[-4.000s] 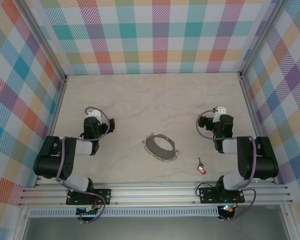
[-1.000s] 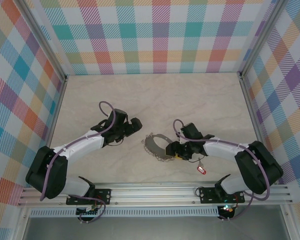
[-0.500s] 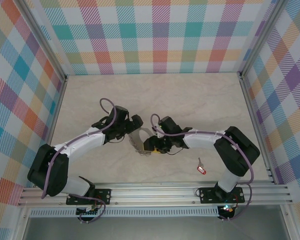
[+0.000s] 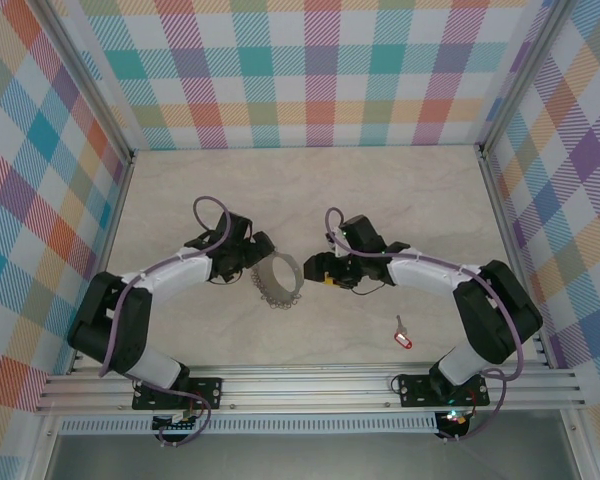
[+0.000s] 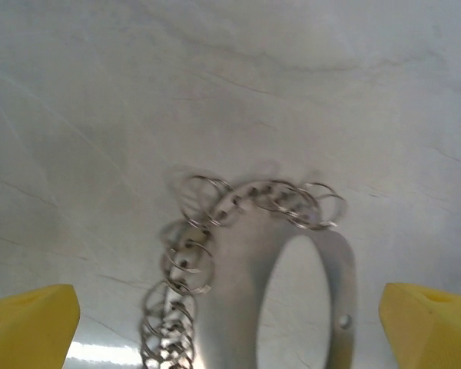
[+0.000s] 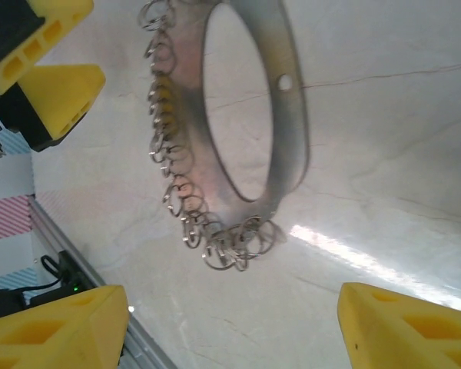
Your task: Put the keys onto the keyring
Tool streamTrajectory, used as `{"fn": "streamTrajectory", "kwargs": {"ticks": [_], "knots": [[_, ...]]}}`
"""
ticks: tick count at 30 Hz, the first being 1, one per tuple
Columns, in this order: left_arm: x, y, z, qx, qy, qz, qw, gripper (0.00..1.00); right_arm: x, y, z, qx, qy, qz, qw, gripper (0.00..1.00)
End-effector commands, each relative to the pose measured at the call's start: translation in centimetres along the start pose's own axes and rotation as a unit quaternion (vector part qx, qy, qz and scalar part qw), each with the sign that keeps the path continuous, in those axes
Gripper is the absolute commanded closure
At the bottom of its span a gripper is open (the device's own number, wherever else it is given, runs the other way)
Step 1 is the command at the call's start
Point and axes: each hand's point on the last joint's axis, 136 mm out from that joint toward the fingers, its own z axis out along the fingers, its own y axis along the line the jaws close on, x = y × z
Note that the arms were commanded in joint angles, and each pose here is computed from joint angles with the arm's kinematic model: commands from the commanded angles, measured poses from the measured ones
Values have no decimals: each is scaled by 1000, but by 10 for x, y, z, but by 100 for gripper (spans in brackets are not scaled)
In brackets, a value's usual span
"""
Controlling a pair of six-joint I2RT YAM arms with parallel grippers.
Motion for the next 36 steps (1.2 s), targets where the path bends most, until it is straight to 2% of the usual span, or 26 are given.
{"fn": "streamTrajectory", "kwargs": {"ticks": [1, 7, 13, 22, 30, 36], "knots": [[-5, 2, 14, -6, 2, 16, 1000, 0, -6, -6, -9, 29, -8, -20, 999, 24], [-2, -6, 37, -7, 29, 36, 999, 0, -12, -11, -19, 39, -25, -33, 998, 17], [1, -32, 51, 34, 45, 33, 998, 0, -7, -22, -20, 40, -23, -10, 999, 16], [28, -85, 62, 59, 69, 80, 993, 0, -1, -34, -27, 35, -25, 8, 999, 16], [52, -126, 49, 92, 77, 106, 987, 0, 5, -41, -33, 42, -34, 13, 998, 15], [51, -154, 12, 136, 62, 119, 982, 0, 8, -47, -32, 45, -37, 25, 998, 15]]}}
